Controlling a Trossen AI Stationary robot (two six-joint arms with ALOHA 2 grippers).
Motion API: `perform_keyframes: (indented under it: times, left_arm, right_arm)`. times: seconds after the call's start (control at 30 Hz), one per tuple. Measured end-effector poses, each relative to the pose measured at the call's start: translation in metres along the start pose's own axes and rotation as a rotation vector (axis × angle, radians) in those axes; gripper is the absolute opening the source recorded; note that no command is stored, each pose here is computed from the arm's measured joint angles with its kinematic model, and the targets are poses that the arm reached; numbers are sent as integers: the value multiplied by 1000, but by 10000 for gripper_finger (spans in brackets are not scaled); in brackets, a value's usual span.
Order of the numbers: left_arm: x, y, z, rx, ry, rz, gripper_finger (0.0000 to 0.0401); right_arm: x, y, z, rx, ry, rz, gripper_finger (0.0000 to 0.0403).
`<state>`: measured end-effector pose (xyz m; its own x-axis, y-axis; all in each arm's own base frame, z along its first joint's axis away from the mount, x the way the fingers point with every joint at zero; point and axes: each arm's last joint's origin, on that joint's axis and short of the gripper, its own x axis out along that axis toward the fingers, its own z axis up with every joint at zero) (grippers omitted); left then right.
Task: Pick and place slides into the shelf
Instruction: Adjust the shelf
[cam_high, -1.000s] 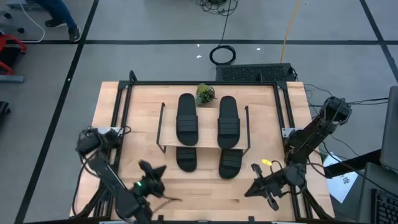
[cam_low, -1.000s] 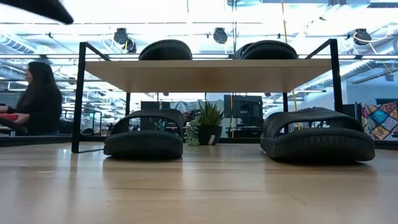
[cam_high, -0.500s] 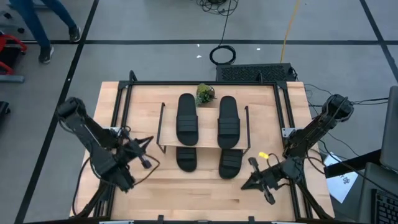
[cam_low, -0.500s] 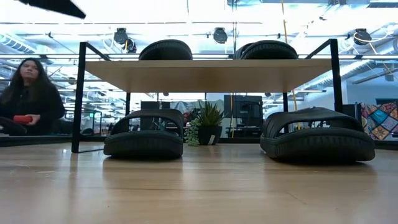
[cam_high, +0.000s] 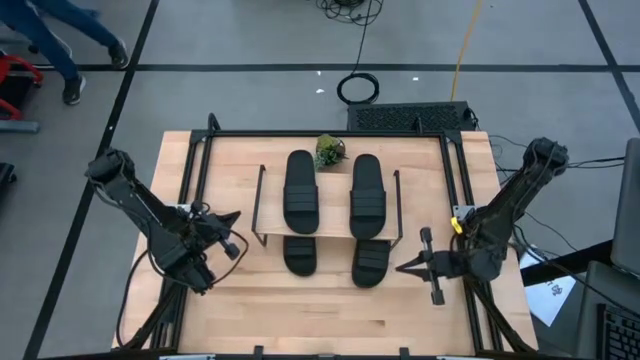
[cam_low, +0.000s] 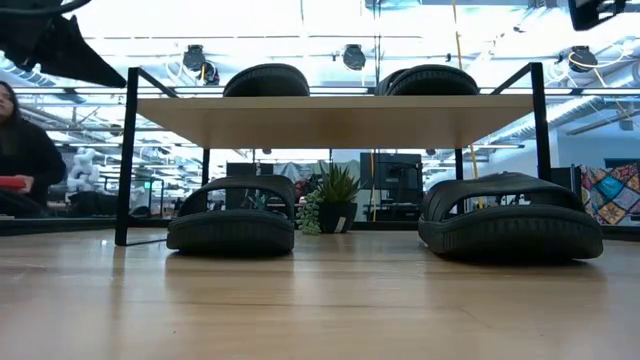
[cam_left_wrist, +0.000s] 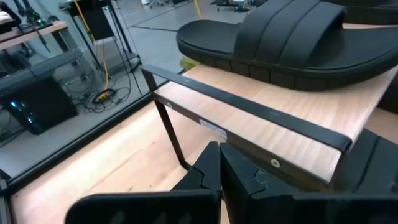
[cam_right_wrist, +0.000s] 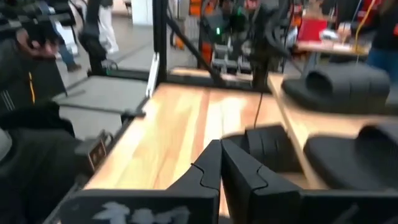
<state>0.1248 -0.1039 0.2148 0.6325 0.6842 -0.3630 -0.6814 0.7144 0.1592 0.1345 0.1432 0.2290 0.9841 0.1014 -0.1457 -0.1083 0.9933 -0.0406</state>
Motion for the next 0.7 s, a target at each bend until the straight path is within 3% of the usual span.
perform_keyframes:
  times: [0.37, 0.47, 0.7]
  left_arm:
    - [2, -2, -3, -11, 9, -5, 0]
    - [6, -2, -1, 26, 6, 13, 0]
    - [8, -13, -2, 146, 43, -32, 0]
  right_arm:
    - [9, -1, -18, -22, 106, -61, 0]
    - [14, -7, -18, -31, 108, -135, 0]
    - [20, -11, -22, -38, 151, -98, 0]
